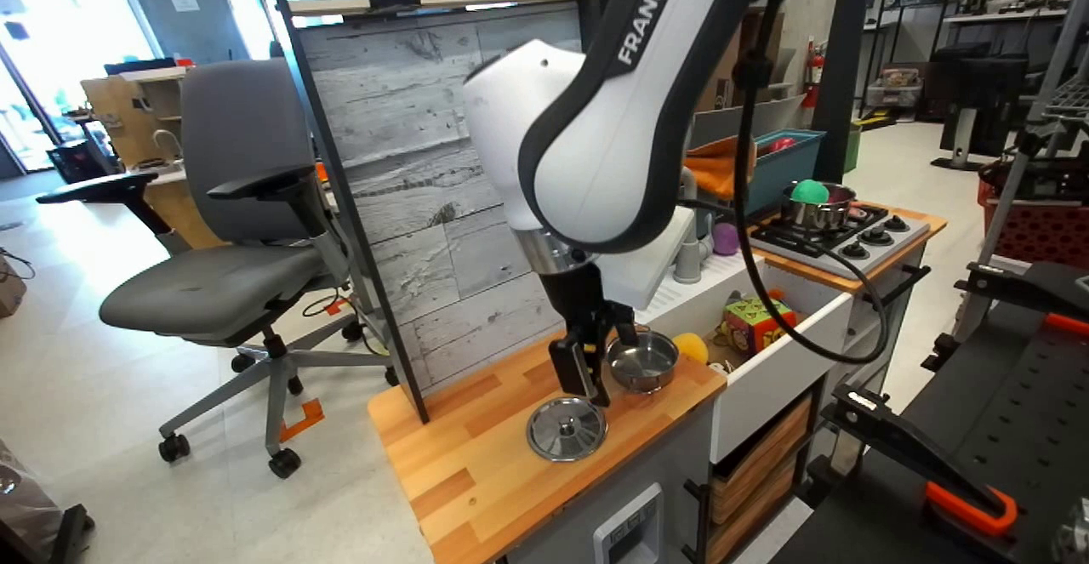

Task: Pick up the lid from the countertop and put it on the silver pot.

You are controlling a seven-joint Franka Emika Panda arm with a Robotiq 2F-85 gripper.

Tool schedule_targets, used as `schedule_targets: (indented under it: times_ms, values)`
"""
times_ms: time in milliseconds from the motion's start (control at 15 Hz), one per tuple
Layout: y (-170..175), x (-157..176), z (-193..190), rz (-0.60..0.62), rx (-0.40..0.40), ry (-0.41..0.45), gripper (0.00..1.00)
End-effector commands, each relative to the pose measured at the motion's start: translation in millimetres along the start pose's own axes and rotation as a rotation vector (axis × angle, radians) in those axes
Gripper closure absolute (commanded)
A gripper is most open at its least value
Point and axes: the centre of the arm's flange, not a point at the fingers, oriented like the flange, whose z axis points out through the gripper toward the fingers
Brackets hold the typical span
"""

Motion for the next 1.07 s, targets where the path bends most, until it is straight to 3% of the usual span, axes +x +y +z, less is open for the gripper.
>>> schedule_targets:
  times_ms: [0, 267, 667, 1000]
  values:
    - [-12, 14, 34, -0.063, -0.004, -0.036, 0.0]
    - [-27, 18, 54, -0.094, -0.008, -0.013, 0.0]
    - [-38, 29, 37, -0.132, -0.003, 0.065, 0.0]
    - [-32, 55, 31, -0.134, -0.004, 0.064, 0.0]
